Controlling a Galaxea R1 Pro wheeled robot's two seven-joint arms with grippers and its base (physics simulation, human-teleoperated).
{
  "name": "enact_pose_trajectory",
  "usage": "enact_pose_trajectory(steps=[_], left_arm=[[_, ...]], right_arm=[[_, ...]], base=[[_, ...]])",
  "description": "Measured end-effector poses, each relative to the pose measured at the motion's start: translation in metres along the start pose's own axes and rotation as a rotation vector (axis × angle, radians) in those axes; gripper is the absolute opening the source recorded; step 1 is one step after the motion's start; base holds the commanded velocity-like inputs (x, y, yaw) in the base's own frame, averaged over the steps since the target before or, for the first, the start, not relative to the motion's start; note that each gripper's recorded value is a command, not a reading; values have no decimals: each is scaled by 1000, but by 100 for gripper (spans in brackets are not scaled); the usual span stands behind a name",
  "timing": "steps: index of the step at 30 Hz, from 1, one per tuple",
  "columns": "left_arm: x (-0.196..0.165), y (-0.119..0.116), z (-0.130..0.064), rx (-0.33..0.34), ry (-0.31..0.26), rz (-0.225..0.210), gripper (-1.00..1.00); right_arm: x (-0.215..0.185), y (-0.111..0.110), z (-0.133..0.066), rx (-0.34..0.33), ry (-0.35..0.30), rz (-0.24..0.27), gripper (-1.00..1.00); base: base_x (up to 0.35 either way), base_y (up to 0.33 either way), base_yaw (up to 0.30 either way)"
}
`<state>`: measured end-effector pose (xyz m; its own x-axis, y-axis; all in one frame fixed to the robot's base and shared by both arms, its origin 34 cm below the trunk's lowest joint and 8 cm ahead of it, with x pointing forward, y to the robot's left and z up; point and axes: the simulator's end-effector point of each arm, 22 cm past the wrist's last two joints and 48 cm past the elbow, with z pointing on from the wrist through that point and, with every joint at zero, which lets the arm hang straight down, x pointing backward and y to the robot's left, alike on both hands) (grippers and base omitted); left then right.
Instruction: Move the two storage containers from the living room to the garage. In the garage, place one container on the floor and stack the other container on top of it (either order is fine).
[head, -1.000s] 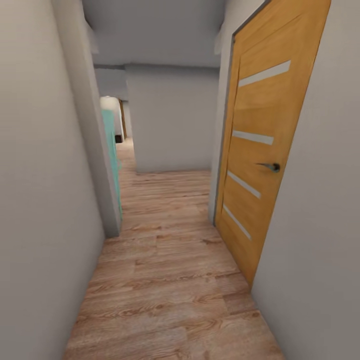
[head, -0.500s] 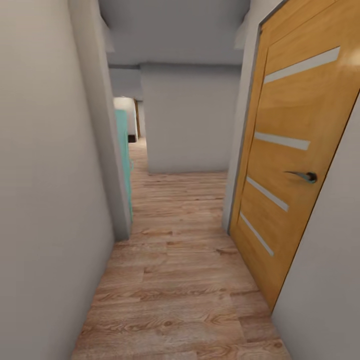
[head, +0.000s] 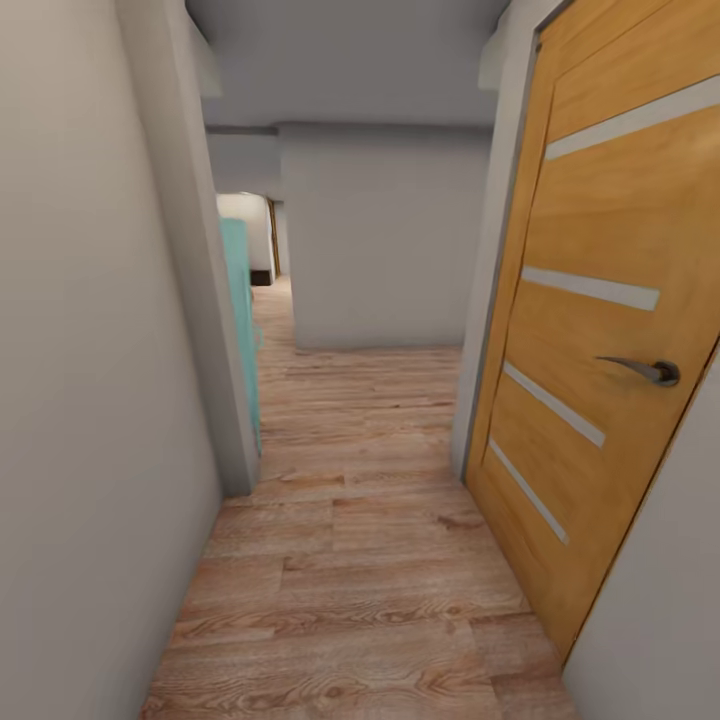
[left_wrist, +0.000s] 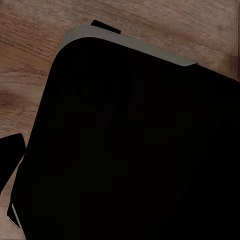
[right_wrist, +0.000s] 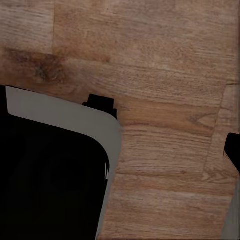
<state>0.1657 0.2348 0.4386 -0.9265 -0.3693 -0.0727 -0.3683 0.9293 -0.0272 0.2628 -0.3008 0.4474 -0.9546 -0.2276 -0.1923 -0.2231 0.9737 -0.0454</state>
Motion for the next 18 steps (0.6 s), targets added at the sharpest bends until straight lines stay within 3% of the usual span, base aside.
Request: enact_pose_trajectory(steps=[18], left_arm=[[0,0,0,1,0,13,100]], right_arm=[[-1,-4,0,6,-7,3,100]], base=[[322,0,0]])
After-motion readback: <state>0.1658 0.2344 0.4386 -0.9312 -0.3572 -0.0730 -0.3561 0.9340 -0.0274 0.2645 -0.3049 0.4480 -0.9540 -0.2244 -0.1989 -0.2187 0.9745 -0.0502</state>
